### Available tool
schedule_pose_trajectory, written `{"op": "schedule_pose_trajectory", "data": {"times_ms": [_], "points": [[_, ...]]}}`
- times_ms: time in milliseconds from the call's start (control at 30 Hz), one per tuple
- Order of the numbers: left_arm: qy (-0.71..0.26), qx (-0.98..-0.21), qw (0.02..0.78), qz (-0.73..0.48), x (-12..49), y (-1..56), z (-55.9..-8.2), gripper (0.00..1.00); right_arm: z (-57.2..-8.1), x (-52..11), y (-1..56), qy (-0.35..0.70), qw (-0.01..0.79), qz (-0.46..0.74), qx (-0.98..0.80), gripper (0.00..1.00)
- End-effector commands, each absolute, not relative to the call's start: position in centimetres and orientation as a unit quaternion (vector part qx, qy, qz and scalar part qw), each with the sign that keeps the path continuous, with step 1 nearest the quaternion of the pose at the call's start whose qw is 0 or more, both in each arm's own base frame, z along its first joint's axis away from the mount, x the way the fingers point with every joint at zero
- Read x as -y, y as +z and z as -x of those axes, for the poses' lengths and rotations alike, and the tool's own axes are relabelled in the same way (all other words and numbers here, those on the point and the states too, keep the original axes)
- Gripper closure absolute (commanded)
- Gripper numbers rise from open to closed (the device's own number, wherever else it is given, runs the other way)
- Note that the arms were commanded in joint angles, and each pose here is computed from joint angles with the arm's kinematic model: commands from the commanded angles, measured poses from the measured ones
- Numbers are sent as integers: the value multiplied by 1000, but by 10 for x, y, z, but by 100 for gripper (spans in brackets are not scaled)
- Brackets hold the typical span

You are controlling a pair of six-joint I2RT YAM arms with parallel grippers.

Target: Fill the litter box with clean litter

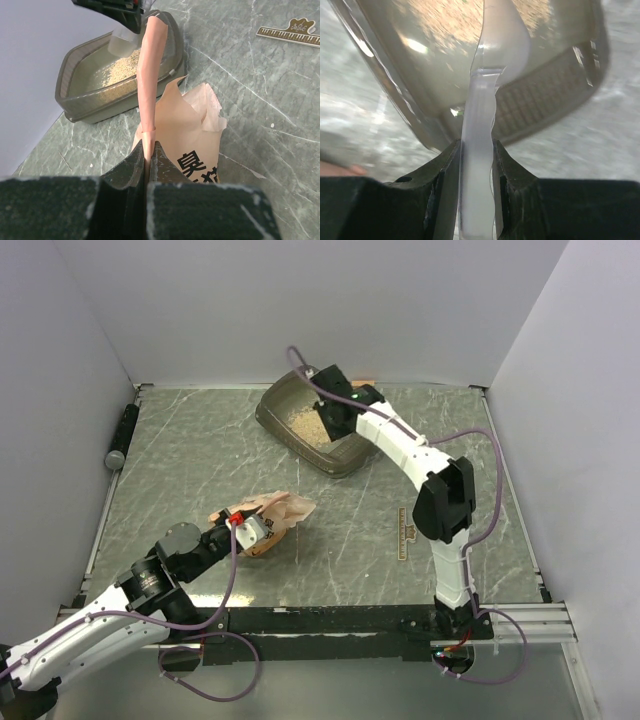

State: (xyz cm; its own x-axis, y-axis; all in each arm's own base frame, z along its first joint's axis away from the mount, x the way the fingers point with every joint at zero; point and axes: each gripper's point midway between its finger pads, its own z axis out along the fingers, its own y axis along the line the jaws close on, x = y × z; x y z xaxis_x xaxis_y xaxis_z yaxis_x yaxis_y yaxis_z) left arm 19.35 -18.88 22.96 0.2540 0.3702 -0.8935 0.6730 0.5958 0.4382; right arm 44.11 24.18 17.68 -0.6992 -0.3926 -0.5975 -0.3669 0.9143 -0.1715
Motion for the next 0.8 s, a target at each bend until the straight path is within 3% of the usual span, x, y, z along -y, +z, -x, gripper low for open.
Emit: {"op": "schedule_pose_trajectory", "data": {"times_ms": [0, 133, 400, 767], "points": [[-149, -564, 702, -409, 196, 271, -189, 99, -433, -205, 201, -166, 336, 242, -895, 100], [-146, -563, 704, -407, 194, 272, -190, 99, -404, -207, 217, -125, 351, 232, -899, 100], [-152, -562, 702, -410, 197, 272, -189, 99, -309, -223, 257, 105, 382, 237, -887, 100], [-143, -572, 693, -415, 198, 264, -193, 99, -218, -213, 279, 223, 342, 293, -865, 100]]}}
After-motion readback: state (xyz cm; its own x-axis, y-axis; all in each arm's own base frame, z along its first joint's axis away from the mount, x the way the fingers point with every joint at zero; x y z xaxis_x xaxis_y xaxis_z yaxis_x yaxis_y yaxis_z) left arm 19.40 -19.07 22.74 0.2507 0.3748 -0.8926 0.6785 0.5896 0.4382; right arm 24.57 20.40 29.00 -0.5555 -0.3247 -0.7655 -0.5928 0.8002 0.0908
